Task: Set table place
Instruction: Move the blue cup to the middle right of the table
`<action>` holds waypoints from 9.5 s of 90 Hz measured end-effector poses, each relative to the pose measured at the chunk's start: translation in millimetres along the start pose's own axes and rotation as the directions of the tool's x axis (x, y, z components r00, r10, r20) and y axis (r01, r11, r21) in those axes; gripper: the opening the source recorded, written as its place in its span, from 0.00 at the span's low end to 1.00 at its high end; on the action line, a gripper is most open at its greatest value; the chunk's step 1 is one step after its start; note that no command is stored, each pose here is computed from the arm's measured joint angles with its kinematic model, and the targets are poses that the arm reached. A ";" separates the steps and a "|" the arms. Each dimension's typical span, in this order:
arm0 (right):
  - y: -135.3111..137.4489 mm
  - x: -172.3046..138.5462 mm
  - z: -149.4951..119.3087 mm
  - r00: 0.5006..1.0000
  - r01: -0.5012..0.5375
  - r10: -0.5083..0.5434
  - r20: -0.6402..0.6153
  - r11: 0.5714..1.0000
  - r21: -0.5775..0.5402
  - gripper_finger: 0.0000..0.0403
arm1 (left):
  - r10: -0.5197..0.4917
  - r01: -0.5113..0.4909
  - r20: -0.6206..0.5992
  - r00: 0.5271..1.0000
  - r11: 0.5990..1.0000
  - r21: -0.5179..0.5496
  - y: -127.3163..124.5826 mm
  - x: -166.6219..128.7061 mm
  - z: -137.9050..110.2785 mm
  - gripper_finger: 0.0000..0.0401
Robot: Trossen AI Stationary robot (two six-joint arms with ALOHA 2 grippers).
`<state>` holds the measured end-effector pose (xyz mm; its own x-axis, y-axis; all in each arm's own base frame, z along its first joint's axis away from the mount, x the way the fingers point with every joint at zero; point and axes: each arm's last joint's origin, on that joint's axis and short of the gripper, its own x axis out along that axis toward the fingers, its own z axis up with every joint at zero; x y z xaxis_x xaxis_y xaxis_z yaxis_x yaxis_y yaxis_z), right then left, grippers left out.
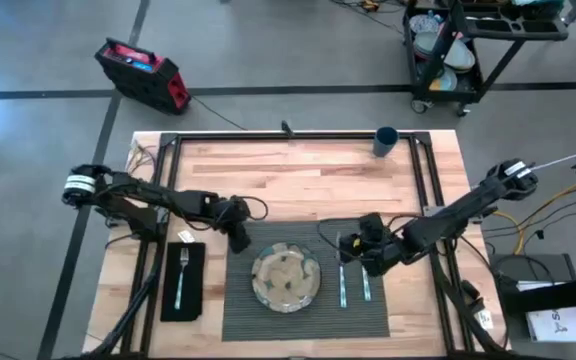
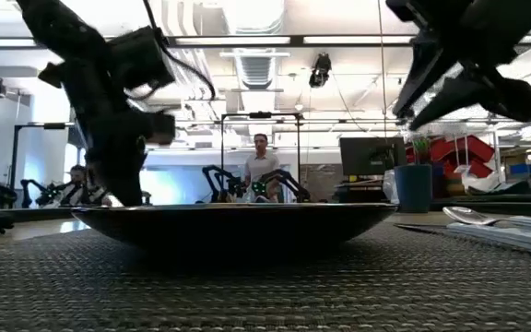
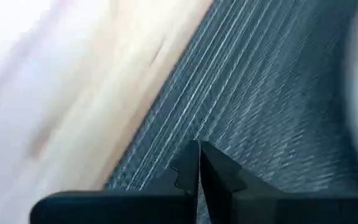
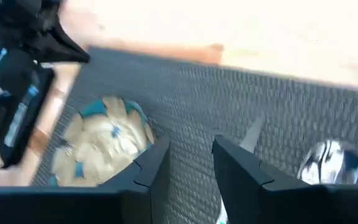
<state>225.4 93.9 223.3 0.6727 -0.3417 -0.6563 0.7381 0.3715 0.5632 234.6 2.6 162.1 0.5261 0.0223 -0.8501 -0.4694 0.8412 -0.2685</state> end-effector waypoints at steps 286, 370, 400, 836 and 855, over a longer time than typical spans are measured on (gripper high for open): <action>-48.0 -47.8 412.7 0.794 0.566 -0.606 -0.036 0.761 -0.316 0.33 | -0.286 0.288 0.042 0.957 0.957 -0.038 -82.6 -29.0 -6.7 0.08; -85.9 8.1 386.2 0.695 0.565 -0.665 -0.273 0.740 -0.365 0.37 | -0.293 0.294 0.032 0.955 0.956 -0.019 -85.4 -29.3 -10.2 0.10; -96.7 13.4 369.3 0.744 0.550 -0.628 -0.226 0.769 -0.327 0.39 | -0.293 0.294 0.032 0.956 0.956 -0.019 -85.4 -29.3 -10.2 0.10; -78.7 42.5 115.5 0.811 0.302 -0.436 -0.389 0.883 -0.360 0.04 | -0.258 0.258 0.009 0.966 0.966 0.002 -77.1 -21.6 -19.3 0.11; -78.5 42.5 115.6 0.813 0.301 -0.434 -0.389 0.884 -0.358 0.13 | -0.262 0.262 0.005 0.965 0.965 0.002 -77.2 -21.7 -19.5 0.11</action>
<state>202.0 -49.6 209.2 0.2061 -0.1036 -0.9730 0.8365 0.5347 0.1202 245.6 -73.3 192.4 0.6340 -0.1961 -0.7481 -0.3139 0.8188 -0.4807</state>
